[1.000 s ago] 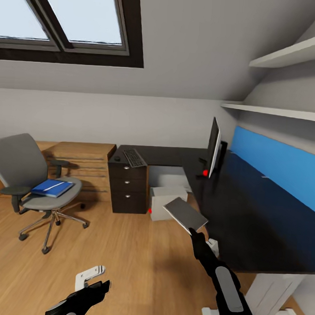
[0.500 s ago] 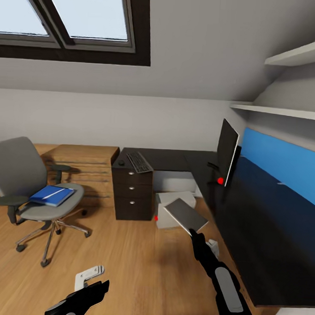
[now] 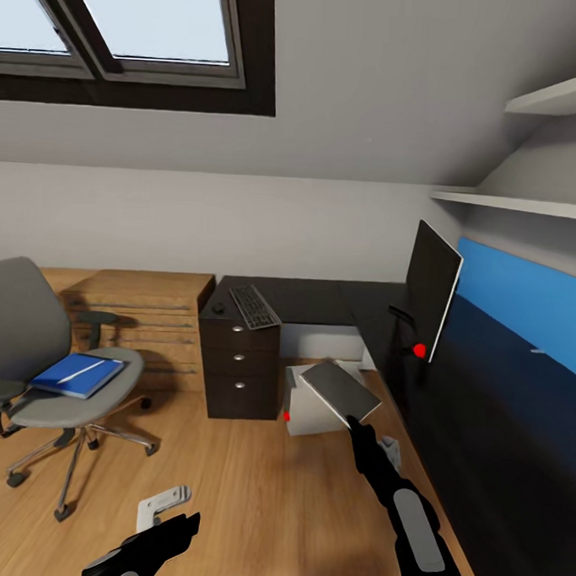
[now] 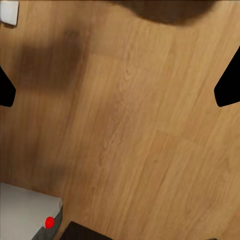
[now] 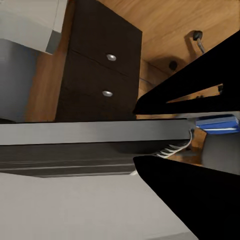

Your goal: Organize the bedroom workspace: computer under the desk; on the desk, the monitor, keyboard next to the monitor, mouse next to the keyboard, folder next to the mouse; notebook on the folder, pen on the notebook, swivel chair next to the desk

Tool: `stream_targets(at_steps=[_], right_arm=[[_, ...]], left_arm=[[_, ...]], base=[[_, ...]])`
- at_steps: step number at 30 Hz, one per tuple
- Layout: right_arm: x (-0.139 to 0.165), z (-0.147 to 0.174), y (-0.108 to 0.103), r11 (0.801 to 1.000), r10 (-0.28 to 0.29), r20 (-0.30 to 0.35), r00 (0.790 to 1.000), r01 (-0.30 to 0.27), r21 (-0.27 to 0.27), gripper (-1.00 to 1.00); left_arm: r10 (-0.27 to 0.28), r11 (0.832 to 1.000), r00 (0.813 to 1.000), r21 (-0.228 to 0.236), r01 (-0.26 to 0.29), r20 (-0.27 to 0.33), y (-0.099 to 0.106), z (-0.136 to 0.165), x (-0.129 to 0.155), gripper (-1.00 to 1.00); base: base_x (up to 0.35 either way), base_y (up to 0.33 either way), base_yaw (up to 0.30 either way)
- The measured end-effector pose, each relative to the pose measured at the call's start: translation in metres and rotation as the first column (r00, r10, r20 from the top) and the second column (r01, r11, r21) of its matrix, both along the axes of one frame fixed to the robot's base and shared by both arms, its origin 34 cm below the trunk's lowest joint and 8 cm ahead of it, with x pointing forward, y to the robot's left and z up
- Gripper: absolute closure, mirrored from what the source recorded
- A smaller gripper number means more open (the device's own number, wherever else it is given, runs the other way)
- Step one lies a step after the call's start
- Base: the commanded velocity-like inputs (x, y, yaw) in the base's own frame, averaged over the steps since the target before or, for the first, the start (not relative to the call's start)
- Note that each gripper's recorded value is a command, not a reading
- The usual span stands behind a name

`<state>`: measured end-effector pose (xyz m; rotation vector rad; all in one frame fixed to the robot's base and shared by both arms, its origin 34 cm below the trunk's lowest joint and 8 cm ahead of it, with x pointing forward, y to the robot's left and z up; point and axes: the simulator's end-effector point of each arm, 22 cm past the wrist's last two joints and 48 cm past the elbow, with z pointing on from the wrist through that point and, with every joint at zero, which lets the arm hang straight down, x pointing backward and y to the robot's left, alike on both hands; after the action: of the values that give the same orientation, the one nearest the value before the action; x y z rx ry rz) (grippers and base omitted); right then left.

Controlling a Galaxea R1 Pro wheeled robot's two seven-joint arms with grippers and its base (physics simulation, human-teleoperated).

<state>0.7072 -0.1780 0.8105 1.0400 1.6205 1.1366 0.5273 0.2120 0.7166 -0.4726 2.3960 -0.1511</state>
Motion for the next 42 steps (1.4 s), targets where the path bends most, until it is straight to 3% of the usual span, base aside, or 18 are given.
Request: stream_targets(at_steps=[18,42], right_arm=[[0.002,0.012,-0.001,1.000,-0.003,0.055,0.998,0.003,0.009,1.00],[0.002,0.014,-0.001,1.000,-0.007,0.061,0.998,0.007,0.005,1.00]], left_arm=[[0.001,1.000,1.000,0.000,-0.001,0.001,0.000,0.000,0.000,-1.00],[0.001,1.000,1.000,-0.001,-0.001,0.001,0.000,0.000,0.000,-1.00]], base=[[0.335,0.028,0.000],[0.336,0.130,0.000]])
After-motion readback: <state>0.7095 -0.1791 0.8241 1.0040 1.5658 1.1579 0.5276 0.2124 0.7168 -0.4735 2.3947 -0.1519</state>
